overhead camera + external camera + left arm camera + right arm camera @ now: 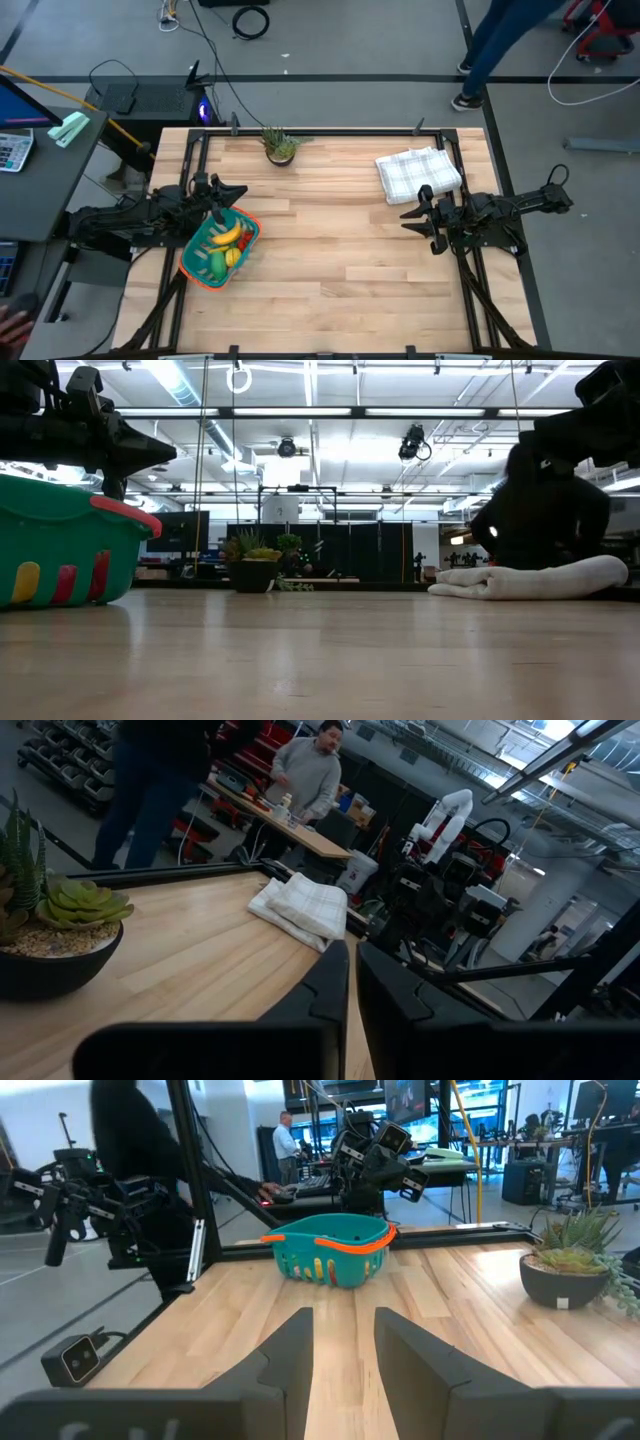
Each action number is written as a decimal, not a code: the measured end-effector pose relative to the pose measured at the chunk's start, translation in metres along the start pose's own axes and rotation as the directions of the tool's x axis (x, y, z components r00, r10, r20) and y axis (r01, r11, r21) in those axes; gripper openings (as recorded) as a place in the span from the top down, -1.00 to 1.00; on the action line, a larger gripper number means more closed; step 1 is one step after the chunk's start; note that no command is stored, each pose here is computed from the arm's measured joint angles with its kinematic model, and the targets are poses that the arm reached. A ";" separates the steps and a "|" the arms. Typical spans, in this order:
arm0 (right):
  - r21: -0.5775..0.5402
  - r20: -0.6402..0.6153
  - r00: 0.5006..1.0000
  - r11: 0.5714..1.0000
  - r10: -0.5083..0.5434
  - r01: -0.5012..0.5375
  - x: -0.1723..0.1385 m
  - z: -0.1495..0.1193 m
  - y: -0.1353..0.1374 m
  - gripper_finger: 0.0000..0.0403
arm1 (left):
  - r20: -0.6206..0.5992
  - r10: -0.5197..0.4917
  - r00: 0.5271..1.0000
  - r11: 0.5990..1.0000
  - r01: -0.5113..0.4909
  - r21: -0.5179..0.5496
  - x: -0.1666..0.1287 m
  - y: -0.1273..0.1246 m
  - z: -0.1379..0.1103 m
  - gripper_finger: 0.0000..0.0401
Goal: Pick and placing Produce into tupperware
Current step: Return to Home Position
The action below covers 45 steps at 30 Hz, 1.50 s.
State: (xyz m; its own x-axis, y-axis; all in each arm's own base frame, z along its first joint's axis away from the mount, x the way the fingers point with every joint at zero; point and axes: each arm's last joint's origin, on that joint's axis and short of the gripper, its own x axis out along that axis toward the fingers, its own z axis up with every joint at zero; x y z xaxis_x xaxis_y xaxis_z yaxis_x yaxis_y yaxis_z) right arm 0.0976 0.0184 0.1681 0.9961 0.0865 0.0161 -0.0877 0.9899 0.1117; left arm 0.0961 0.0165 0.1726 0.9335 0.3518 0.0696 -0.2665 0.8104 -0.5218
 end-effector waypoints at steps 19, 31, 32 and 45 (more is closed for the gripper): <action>0.000 0.000 1.000 1.000 0.000 0.000 0.000 0.000 0.000 0.42 | 0.000 0.000 1.000 1.000 0.000 0.000 0.000 0.000 0.000 0.87; 0.000 0.000 1.000 1.000 0.000 0.000 0.000 0.000 0.000 0.42 | 0.000 0.000 1.000 1.000 0.000 0.000 0.000 0.000 0.000 0.81; 0.000 0.000 1.000 1.000 0.000 0.000 0.000 0.000 0.000 0.42 | 0.000 0.000 1.000 1.000 0.000 0.000 0.000 0.000 0.000 0.81; 0.000 0.000 1.000 1.000 0.000 0.000 0.000 0.000 0.000 0.42 | 0.000 0.000 1.000 1.000 0.000 0.000 0.000 0.000 0.000 0.86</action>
State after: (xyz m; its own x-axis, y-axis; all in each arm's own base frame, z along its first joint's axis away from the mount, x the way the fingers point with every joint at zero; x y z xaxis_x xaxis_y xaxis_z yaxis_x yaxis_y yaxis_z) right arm 0.0976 0.0184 0.1679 0.9962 0.0862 0.0157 -0.0874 0.9899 0.1116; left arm 0.0961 0.0165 0.1726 0.9335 0.3518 0.0697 -0.2665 0.8104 -0.5217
